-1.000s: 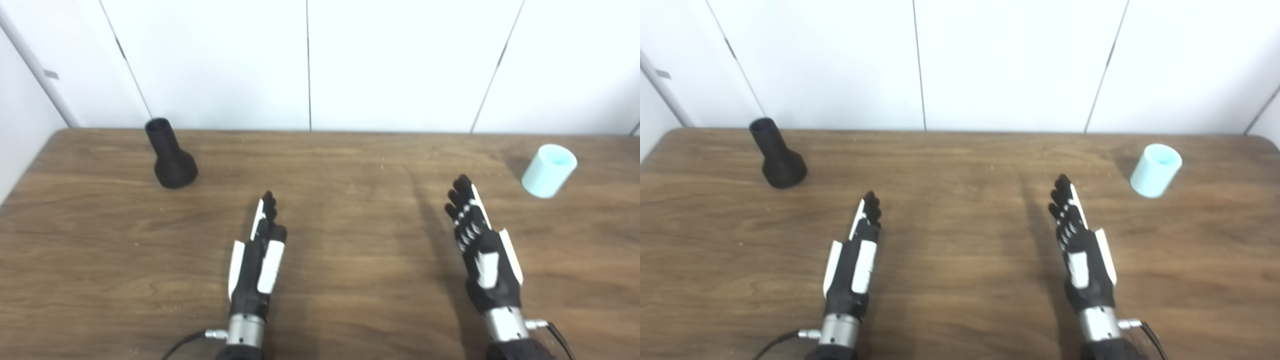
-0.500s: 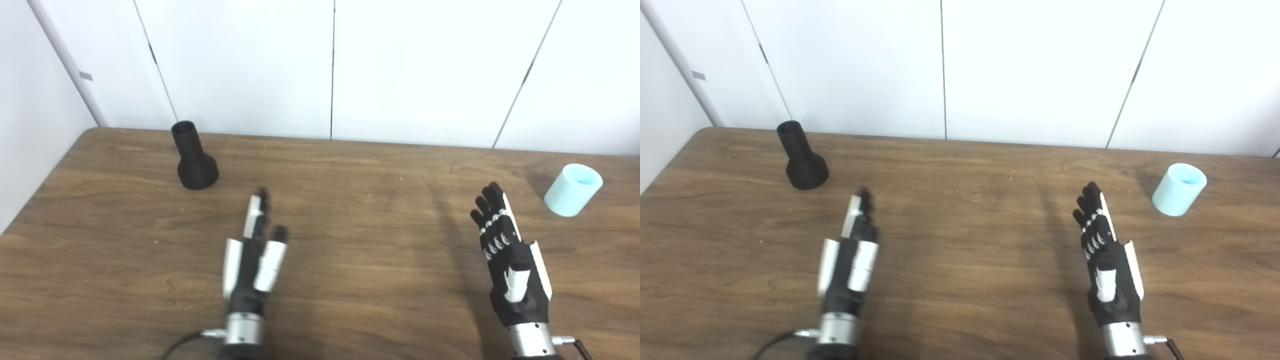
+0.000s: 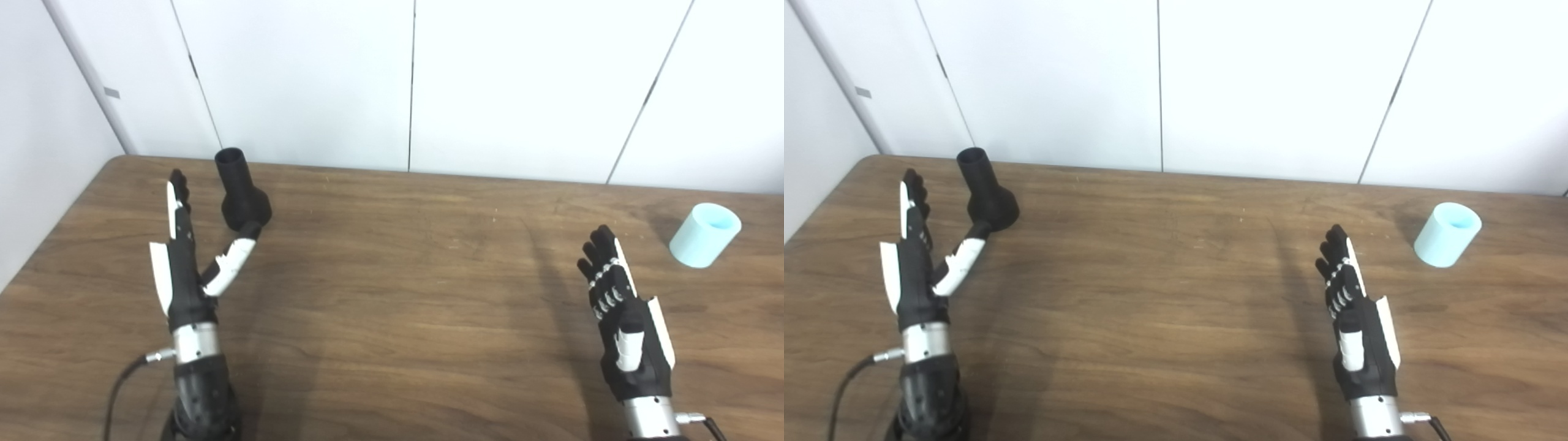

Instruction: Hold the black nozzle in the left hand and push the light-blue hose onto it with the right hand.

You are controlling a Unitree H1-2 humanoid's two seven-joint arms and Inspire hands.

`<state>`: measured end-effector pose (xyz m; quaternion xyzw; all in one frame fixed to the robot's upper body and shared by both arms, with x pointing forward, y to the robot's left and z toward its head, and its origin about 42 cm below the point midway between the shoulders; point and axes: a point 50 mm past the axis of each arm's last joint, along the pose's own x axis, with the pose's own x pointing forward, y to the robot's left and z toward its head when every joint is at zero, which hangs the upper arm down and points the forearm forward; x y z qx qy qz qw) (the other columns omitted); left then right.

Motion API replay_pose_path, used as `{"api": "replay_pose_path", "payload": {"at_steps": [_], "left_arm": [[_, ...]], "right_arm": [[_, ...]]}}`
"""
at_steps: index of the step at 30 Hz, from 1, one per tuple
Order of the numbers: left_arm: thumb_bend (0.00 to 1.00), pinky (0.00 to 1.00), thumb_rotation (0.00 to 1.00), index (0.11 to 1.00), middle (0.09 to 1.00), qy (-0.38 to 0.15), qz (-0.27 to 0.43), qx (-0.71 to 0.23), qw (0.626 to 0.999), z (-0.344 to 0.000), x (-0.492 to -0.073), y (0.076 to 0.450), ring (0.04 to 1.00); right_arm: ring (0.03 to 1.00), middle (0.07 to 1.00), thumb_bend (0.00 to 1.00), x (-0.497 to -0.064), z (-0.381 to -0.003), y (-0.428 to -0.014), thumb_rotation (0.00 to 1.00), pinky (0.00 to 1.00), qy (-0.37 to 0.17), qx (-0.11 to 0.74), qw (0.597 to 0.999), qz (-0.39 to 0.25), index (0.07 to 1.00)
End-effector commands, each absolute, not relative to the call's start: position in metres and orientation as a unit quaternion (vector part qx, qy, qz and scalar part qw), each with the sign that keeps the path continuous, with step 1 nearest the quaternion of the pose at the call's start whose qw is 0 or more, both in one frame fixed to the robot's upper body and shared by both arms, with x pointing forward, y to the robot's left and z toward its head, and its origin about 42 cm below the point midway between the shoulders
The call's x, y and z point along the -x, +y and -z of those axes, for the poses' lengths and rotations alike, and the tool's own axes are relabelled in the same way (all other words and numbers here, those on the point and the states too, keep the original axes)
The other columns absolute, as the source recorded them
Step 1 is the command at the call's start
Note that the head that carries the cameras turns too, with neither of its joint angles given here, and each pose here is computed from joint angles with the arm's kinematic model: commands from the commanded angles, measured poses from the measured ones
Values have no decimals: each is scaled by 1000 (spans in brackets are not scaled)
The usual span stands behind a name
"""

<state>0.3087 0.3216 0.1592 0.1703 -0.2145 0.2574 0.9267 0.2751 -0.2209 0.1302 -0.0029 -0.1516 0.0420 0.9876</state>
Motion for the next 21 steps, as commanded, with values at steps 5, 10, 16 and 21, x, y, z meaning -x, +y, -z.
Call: {"api": "replay_pose_path", "payload": {"at_steps": [5, 10, 16, 21], "left_arm": [[864, 1000, 623, 1000, 1000, -173, -262, -235, 920, -184, -344, 365, 1000], [964, 1000, 624, 1000, 1000, -99, -238, -305, 917, -186, -377, 392, 1000], [981, 1000, 604, 970, 1000, -54, -206, -344, 915, -185, -399, 412, 1000], [1000, 1000, 598, 884, 924, -27, -176, -349, 920, -184, -418, 418, 947]], "right_arm": [[992, 1000, 746, -262, -106, -212, 1000, 959, -116, -10, 993, -36, 1000], [990, 1000, 742, -262, -106, -212, 1000, 958, -115, -12, 993, -34, 1000], [990, 1000, 737, -262, -106, -210, 1000, 957, -114, -13, 993, -33, 1000], [991, 1000, 729, -260, -108, -207, 1000, 958, -113, -13, 993, -34, 1000]]}}
